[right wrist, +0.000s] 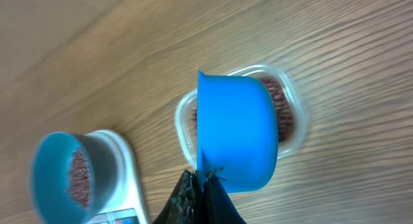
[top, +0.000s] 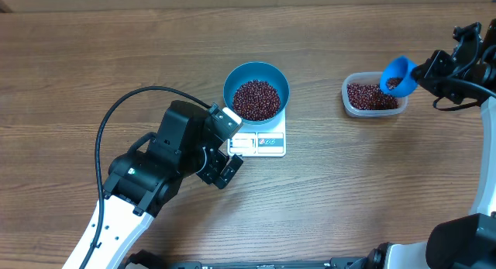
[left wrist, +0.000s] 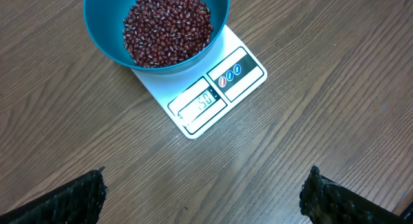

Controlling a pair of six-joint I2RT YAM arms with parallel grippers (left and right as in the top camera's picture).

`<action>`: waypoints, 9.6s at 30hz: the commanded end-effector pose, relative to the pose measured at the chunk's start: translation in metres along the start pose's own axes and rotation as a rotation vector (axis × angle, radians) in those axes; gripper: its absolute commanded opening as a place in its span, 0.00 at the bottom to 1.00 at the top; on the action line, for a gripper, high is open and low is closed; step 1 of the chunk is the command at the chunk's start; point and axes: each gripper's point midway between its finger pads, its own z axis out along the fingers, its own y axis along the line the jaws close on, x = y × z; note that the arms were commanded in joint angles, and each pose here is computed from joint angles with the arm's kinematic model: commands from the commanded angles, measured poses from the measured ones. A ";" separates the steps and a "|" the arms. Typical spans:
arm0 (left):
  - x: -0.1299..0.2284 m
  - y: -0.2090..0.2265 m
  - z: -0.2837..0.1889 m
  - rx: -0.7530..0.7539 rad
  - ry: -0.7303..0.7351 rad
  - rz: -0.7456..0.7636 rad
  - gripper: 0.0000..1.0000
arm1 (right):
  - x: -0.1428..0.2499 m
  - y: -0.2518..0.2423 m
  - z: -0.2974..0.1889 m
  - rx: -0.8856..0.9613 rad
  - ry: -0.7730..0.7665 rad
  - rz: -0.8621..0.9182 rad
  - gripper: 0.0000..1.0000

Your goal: Scoop item into bowl and weigh 150g on scale

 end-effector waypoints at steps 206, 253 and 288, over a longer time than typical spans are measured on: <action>-0.004 0.010 -0.020 -0.077 -0.066 0.022 0.99 | 0.062 0.060 -0.071 0.358 0.105 -0.069 1.00; 0.031 0.058 -0.107 -0.556 -1.193 0.135 1.00 | 0.062 0.060 -0.071 0.358 0.105 -0.069 1.00; 0.115 0.108 -0.022 -0.549 -0.835 -0.393 1.00 | 0.062 0.060 -0.071 0.358 0.105 -0.069 1.00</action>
